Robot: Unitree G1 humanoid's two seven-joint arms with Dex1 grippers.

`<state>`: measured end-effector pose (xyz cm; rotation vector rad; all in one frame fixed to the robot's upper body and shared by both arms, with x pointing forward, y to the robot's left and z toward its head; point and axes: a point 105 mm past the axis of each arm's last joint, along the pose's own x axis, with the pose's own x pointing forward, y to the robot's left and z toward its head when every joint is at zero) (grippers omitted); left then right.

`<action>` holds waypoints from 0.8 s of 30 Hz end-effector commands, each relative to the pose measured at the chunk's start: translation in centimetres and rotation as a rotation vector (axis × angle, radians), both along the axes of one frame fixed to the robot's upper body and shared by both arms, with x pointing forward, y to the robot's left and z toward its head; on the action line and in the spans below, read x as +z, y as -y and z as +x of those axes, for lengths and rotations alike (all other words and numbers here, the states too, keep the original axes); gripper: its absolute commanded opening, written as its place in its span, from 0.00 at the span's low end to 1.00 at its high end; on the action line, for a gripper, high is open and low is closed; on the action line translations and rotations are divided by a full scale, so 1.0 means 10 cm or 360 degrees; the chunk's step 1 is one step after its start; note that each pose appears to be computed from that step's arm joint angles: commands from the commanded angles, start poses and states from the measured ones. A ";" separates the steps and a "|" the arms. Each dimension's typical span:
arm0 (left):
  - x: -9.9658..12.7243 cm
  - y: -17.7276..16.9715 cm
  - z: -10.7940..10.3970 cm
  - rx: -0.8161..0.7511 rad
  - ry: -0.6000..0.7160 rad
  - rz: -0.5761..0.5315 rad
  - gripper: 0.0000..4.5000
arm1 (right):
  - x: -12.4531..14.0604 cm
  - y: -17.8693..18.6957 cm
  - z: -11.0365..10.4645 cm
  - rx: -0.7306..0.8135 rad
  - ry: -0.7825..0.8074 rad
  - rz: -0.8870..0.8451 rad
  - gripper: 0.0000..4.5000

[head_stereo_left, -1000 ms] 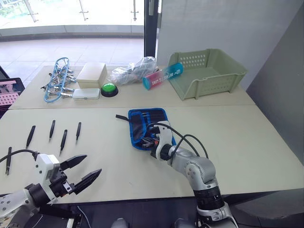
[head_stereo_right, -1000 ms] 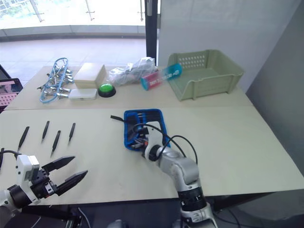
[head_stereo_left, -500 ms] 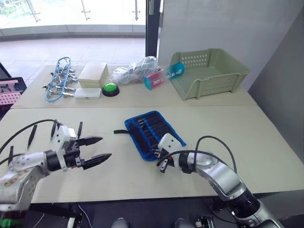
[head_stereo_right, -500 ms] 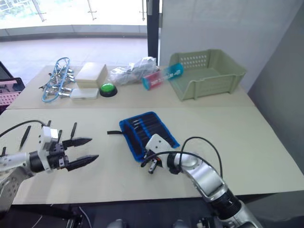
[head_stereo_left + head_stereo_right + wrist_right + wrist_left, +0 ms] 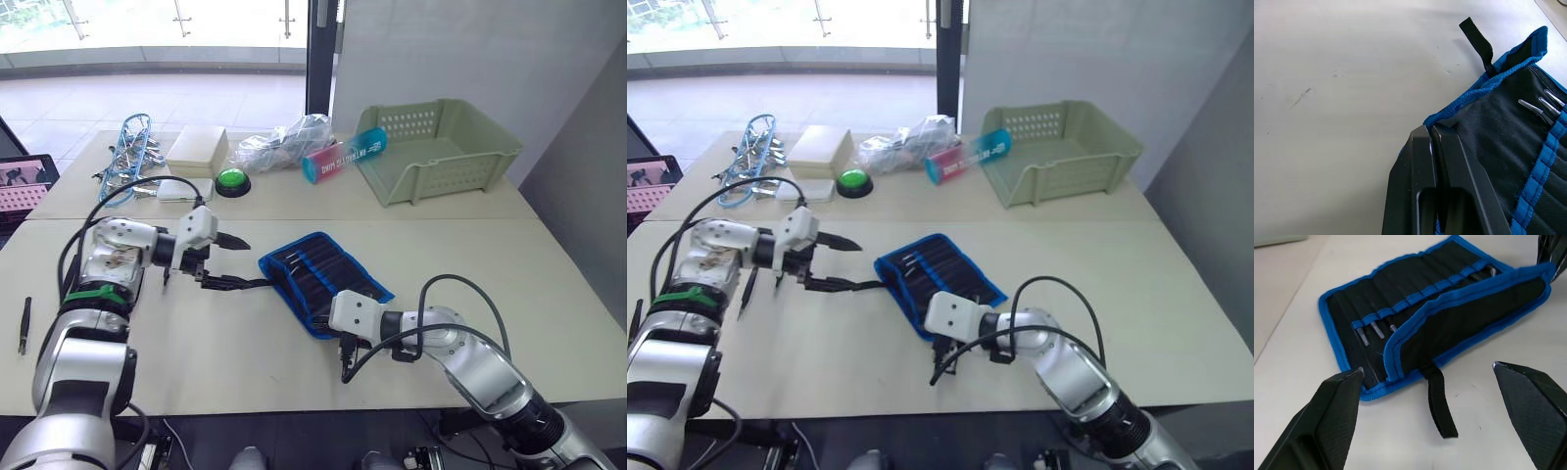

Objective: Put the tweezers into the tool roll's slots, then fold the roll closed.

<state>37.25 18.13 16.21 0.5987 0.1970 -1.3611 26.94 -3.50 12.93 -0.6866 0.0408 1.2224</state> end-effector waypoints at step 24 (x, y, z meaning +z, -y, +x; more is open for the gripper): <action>0.04 0.14 0.08 -0.0107 0.0108 0.0141 0.01 | 0.06 0.00 -0.04 0.0021 0.0060 -0.0038 0.00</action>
